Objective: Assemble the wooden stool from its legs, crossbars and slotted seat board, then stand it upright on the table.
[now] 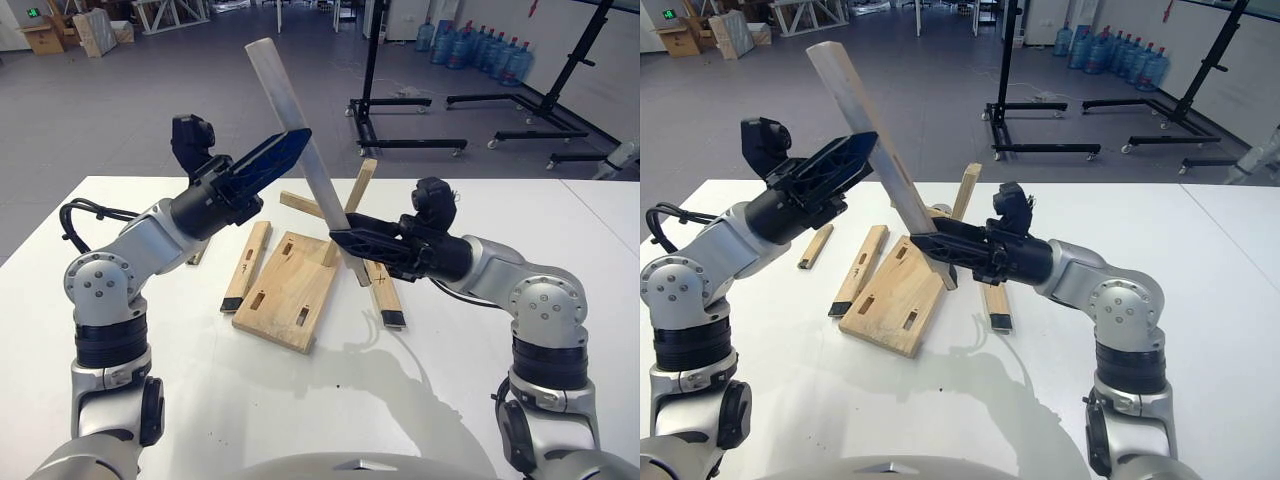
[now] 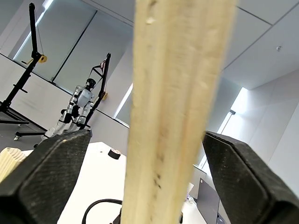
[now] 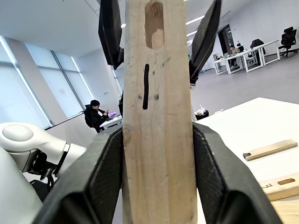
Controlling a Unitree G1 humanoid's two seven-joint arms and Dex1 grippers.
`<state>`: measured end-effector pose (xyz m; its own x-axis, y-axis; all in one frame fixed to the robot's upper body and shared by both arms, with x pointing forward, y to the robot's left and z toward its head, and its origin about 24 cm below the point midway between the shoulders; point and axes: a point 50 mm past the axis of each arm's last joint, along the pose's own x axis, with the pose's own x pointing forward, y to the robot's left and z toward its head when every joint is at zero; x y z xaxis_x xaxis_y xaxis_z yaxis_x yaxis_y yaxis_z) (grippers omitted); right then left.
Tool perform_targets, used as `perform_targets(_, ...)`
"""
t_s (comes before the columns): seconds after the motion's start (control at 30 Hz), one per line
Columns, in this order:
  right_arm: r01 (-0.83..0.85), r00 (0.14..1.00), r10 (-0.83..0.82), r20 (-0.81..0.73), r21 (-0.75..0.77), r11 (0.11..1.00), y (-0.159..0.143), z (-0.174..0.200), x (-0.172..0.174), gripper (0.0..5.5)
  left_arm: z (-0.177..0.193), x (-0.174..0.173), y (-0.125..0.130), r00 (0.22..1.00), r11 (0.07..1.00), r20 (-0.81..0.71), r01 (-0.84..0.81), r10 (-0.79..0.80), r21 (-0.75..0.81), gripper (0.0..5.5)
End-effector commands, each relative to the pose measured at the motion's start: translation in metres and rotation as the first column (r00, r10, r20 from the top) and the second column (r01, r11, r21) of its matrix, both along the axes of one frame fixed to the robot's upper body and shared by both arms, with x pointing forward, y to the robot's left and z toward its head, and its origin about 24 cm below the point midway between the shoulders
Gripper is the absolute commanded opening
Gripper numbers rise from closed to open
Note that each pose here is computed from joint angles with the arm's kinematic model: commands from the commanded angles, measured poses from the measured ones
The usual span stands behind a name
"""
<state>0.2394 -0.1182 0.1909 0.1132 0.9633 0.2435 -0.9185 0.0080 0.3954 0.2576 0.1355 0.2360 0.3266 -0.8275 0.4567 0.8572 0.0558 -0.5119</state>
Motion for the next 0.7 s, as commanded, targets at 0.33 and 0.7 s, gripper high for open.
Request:
perform_targets(0.33, -0.029, 1.000, 0.029, 0.002, -0.034, 0.999, 0.0027, -0.0028, -0.0020, 1.99, 0.0133, -0.0030, 0.0003, 0.991, 0.994, -0.074, 0.110, -0.110, -0.005, 3.83)
perform_targets(0.7, -0.019, 1.000, 0.019, -0.004, -0.037, 0.999, 0.0025, -0.0059, -0.0023, 1.99, 0.0159, -0.0025, 0.0018, 0.990, 0.994, -0.094, 0.102, -0.104, -0.031, 2.42)
